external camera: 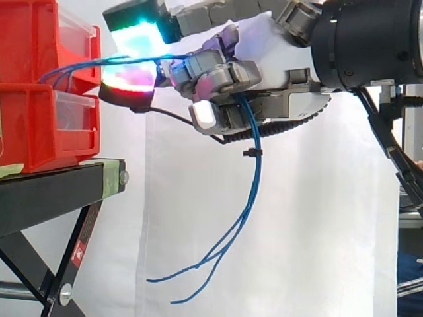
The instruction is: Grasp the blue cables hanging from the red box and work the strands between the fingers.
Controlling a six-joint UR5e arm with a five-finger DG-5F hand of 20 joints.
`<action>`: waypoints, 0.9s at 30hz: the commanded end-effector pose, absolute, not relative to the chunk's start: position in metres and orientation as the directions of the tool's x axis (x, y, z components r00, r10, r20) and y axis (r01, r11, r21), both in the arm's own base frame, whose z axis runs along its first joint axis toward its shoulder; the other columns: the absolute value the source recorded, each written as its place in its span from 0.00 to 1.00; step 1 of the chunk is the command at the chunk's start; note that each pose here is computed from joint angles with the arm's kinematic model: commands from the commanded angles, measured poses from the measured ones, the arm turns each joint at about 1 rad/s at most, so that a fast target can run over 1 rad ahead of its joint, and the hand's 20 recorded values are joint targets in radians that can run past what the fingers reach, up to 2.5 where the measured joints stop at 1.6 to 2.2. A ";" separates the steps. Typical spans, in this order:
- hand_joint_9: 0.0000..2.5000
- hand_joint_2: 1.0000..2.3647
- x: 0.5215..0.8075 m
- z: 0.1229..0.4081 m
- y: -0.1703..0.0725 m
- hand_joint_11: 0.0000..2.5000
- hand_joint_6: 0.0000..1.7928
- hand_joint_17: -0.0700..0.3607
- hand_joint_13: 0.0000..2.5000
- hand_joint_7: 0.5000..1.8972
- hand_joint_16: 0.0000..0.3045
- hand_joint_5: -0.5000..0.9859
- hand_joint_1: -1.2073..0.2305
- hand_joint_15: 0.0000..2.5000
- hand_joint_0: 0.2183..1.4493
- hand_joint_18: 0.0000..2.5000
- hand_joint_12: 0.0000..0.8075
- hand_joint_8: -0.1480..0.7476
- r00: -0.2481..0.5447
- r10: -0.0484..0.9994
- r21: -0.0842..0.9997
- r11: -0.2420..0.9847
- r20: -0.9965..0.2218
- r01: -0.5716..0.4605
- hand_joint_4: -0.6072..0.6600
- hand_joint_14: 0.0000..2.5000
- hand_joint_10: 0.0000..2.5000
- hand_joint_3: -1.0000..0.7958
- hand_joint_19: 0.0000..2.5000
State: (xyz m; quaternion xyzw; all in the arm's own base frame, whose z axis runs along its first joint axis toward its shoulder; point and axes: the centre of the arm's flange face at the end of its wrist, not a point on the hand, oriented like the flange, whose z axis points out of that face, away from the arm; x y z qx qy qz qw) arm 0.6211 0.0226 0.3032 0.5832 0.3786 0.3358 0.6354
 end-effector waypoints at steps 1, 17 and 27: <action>0.12 0.00 0.621 0.303 0.023 1.00 0.23 0.60 0.48 0.48 0.27 0.28 0.36 0.67 0.54 0.67 0.82 0.83 0.486 0.869 0.995 0.094 -0.090 0.015 0.73 1.00 1.00 0.65 0.20; 0.11 0.01 0.621 0.303 0.023 1.00 0.14 0.50 0.43 0.56 0.21 0.28 0.32 0.68 0.50 0.60 0.78 0.79 0.486 0.869 0.995 0.096 -0.091 0.016 0.68 1.00 1.00 0.17 0.32; 0.13 0.01 0.617 0.300 0.025 1.00 0.23 0.50 0.44 0.52 0.21 0.28 0.33 0.68 0.51 0.62 0.77 0.80 0.471 0.863 0.983 0.165 -0.185 0.083 0.68 1.00 1.00 0.12 0.32</action>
